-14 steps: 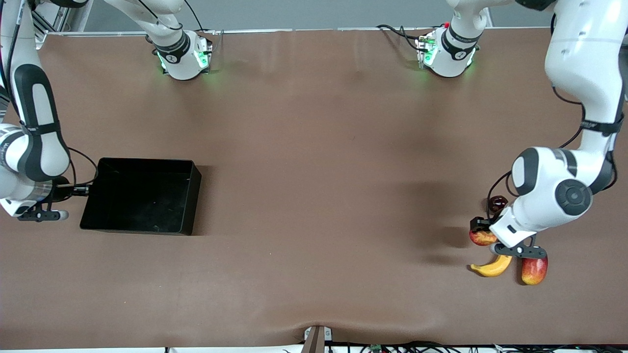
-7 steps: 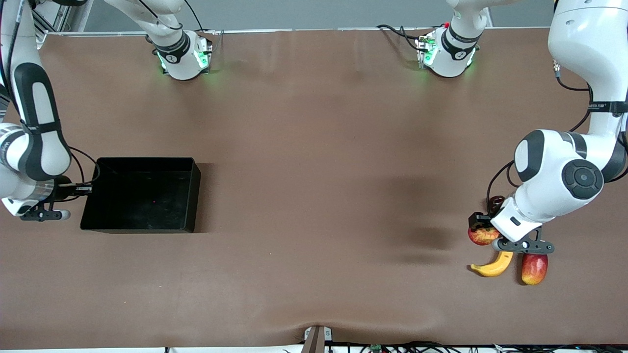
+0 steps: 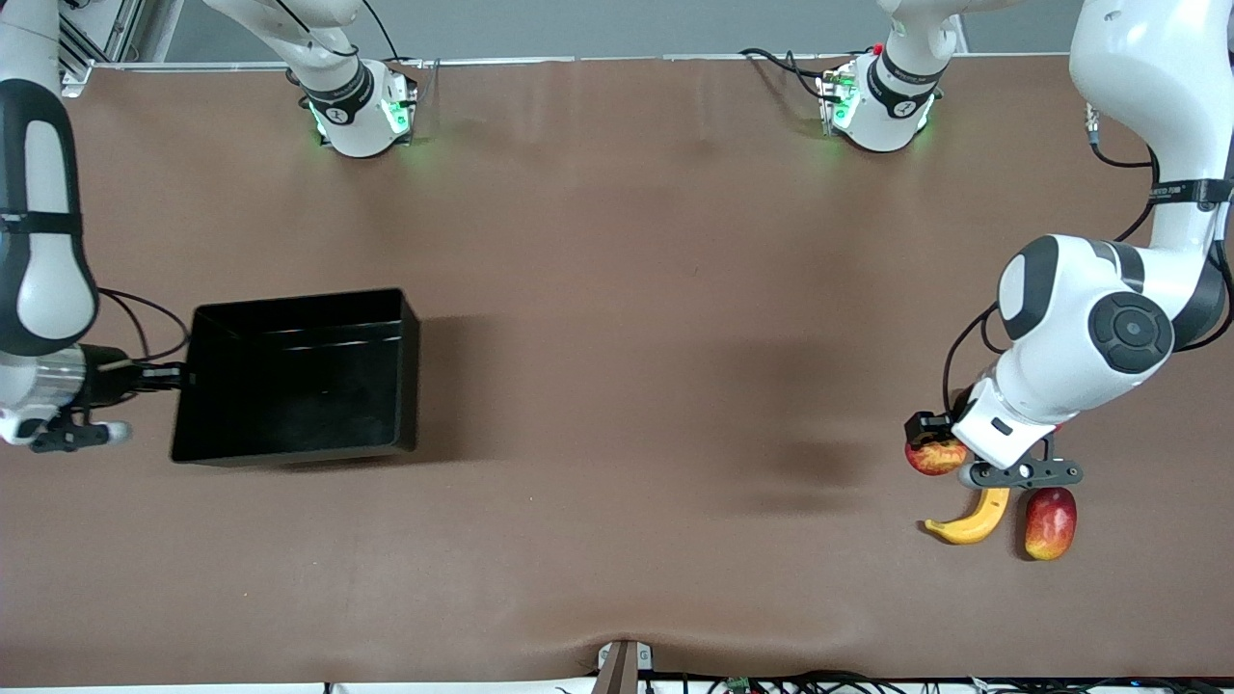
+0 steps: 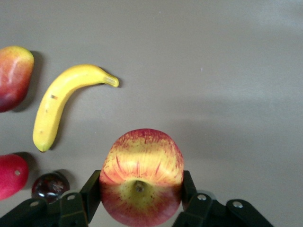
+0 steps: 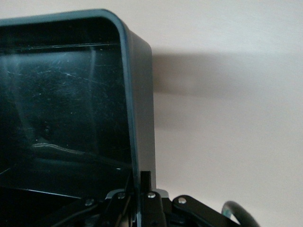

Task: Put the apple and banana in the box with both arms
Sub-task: 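Lift the apple with the left gripper while the right gripper slides the box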

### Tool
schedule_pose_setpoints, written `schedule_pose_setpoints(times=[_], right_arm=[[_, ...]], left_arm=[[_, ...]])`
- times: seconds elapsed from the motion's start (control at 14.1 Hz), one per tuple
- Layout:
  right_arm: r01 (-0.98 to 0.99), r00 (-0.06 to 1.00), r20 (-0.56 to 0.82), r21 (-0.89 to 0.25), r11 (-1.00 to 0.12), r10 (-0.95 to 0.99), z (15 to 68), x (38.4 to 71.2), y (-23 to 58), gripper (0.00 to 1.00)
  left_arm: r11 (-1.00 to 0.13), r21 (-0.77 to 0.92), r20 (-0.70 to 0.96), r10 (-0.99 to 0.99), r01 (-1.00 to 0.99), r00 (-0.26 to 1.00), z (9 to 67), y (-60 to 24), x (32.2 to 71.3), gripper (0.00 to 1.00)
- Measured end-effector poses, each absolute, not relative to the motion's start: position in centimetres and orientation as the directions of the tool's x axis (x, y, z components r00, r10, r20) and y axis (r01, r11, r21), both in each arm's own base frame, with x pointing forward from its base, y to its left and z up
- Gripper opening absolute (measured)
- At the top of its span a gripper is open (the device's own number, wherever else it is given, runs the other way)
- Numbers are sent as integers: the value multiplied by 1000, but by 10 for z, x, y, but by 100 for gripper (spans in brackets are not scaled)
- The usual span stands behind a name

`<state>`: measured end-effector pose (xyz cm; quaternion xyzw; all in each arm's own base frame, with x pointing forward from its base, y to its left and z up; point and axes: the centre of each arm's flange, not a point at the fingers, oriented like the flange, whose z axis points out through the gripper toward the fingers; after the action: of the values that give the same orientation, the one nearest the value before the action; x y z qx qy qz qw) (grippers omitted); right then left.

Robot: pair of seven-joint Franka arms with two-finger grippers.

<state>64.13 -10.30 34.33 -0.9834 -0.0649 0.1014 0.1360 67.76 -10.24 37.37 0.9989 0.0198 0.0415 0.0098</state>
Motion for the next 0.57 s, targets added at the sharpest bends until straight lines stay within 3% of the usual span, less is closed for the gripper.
schedule_pose_setpoints(times=[0.28, 0.57], right_arm=[[98, 967, -190, -331, -939, 167, 345, 651, -3, 6], [12, 977, -201, -275, -961, 70, 349, 651, 111, 6]], left_arm=[[-996, 20, 65, 92, 91, 994, 381, -130, 669, 70], [-991, 26, 60, 131, 130, 989, 402, -154, 658, 70]])
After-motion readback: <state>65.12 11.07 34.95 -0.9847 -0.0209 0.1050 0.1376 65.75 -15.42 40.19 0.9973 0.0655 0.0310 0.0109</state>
